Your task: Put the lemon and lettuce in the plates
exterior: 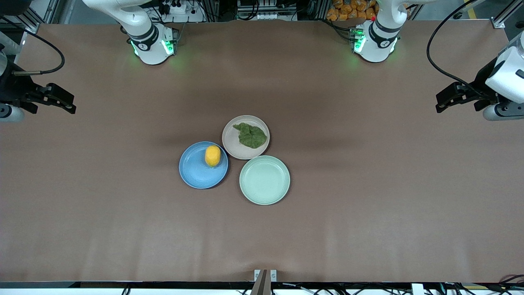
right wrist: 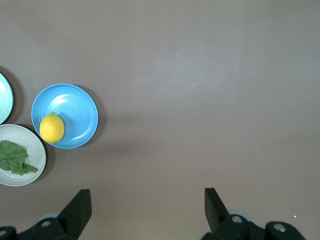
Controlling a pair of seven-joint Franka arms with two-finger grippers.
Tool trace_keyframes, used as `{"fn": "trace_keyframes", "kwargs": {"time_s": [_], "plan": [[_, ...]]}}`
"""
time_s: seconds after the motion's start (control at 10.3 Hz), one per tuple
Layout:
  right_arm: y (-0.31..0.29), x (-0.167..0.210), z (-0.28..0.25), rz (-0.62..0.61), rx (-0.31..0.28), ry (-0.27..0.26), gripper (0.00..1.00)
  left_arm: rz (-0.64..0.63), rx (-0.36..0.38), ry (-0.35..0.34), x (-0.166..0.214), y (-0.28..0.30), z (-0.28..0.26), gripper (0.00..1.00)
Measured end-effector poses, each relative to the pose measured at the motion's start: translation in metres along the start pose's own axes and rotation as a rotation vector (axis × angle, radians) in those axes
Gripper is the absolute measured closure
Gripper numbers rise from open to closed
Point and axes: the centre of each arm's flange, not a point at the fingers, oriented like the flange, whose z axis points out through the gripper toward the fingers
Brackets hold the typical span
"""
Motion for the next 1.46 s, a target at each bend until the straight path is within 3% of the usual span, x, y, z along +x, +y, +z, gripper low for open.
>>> {"fn": "trace_keyframes", "kwargs": {"time_s": [1.46], "plan": [[0.0037, 0.0013, 0.0001, 0.005, 0.004, 0.006, 0.00, 0.003, 0.002, -0.006, -0.0006, 0.0016, 0.0011, 0.00]]}}
